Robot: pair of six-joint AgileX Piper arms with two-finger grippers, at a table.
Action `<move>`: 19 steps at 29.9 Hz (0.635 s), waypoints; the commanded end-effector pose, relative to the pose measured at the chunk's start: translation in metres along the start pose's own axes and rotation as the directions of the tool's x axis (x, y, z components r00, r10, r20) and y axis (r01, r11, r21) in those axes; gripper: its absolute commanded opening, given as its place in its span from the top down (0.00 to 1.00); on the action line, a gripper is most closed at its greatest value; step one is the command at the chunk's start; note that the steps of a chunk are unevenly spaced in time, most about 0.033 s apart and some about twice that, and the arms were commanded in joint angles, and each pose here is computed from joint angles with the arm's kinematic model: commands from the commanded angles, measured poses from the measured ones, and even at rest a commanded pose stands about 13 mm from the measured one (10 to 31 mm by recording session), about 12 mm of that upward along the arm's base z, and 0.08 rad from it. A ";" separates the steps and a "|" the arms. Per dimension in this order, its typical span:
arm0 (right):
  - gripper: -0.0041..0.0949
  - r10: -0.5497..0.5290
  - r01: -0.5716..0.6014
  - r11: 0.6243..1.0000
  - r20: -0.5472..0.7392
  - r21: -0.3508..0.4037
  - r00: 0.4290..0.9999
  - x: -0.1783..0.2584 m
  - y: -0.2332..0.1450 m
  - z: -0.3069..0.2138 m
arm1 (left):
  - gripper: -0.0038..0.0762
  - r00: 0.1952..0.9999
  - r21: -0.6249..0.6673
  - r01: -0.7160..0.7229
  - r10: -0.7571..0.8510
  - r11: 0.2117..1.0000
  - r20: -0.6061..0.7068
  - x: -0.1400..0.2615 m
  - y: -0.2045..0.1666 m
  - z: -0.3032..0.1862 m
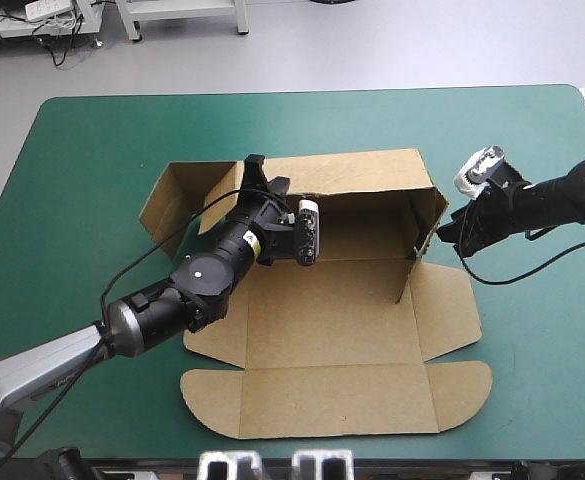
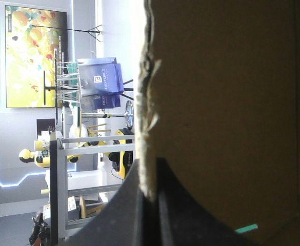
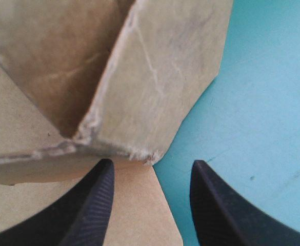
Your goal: Fold the box
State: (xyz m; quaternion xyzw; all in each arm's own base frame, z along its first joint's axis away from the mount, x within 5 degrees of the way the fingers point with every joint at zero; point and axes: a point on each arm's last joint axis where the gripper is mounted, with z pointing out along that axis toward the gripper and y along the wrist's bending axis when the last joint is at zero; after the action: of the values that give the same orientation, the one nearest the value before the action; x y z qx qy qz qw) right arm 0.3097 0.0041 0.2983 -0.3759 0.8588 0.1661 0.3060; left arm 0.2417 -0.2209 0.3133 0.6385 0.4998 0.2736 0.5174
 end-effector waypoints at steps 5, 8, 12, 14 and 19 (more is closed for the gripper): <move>0.50 -0.068 0.068 0.998 0.141 0.008 0.988 -0.023 0.007 -0.002 | 0.97 1.000 -0.066 0.006 -0.006 0.998 -0.001 -0.001 0.017 -0.009; 0.50 -0.075 0.082 0.996 0.127 -0.044 0.989 -0.027 0.012 0.015 | 0.97 1.000 -0.066 -0.004 0.004 0.998 -0.001 -0.001 0.017 -0.009; 0.50 -0.070 0.081 0.994 0.136 -0.078 0.988 -0.030 0.017 0.021 | 0.97 1.000 -0.066 -0.002 0.002 0.998 -0.001 -0.001 0.017 -0.009; 0.50 -0.070 0.084 0.992 0.142 -0.098 0.987 -0.030 0.019 0.021 | 0.97 1.000 -0.066 -0.002 0.002 0.998 -0.001 -0.001 0.017 -0.009; 0.50 -0.080 0.100 0.983 0.130 -0.152 0.988 -0.030 0.025 0.018 | 0.97 1.000 -0.067 -0.002 0.001 0.998 -0.003 -0.001 0.017 -0.009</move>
State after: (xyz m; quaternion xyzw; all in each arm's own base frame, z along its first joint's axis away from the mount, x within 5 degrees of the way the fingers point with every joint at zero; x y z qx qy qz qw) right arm 0.3206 0.0407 0.2827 -0.4219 0.8235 0.2265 0.3043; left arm 0.2437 -0.2197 0.3114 0.6347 0.5055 0.2846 0.5106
